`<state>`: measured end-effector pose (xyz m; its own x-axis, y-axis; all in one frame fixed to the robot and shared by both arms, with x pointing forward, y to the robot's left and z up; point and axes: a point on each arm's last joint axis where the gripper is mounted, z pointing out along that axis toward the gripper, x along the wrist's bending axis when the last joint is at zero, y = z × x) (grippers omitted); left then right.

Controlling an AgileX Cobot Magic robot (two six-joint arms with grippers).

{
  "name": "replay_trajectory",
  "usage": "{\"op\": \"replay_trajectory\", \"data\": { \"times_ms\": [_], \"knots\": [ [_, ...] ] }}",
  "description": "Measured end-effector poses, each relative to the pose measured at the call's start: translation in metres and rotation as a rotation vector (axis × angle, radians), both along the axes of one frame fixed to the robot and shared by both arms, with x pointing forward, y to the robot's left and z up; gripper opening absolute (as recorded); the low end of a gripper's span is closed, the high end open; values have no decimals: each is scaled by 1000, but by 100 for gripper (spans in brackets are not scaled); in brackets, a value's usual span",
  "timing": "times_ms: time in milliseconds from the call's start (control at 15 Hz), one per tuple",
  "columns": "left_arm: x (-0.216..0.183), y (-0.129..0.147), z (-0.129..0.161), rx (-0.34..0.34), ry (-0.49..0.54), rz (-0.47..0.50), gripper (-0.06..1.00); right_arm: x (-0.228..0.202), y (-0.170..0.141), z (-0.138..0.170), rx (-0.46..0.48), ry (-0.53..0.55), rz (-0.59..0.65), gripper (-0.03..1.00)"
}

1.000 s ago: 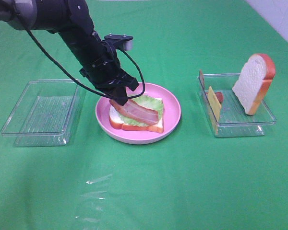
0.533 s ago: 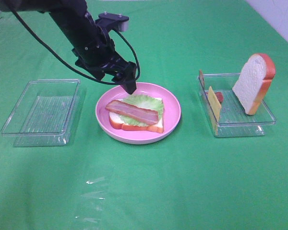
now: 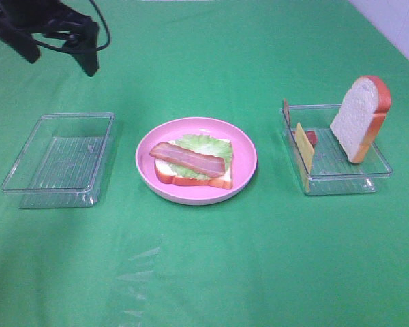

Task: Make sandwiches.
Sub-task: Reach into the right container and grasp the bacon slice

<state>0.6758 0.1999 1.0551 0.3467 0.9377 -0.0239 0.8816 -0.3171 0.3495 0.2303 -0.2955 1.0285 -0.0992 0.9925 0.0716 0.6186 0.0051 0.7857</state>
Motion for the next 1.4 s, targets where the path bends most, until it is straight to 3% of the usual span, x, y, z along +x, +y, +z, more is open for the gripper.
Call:
{"op": "replay_trajectory", "data": {
  "times_ms": [67,333,467,800,933,1400],
  "knots": [
    [4,35,0,21,24,78,99,0,0,0,0,0,0,96],
    [8,111,1,11,26,256,99,0,0,0,0,0,0,96],
    [2,132,7,-17,23,312,99,0,0,0,0,0,0,96],
    [-56,128,15,-15,94,317,99,0,0,0,0,0,0,96],
    [-113,123,25,-13,105,311,99,0,0,0,0,0,0,96],
    [-290,106,61,-47,-209,311,99,0,0,0,0,0,0,96]
  ]
}}
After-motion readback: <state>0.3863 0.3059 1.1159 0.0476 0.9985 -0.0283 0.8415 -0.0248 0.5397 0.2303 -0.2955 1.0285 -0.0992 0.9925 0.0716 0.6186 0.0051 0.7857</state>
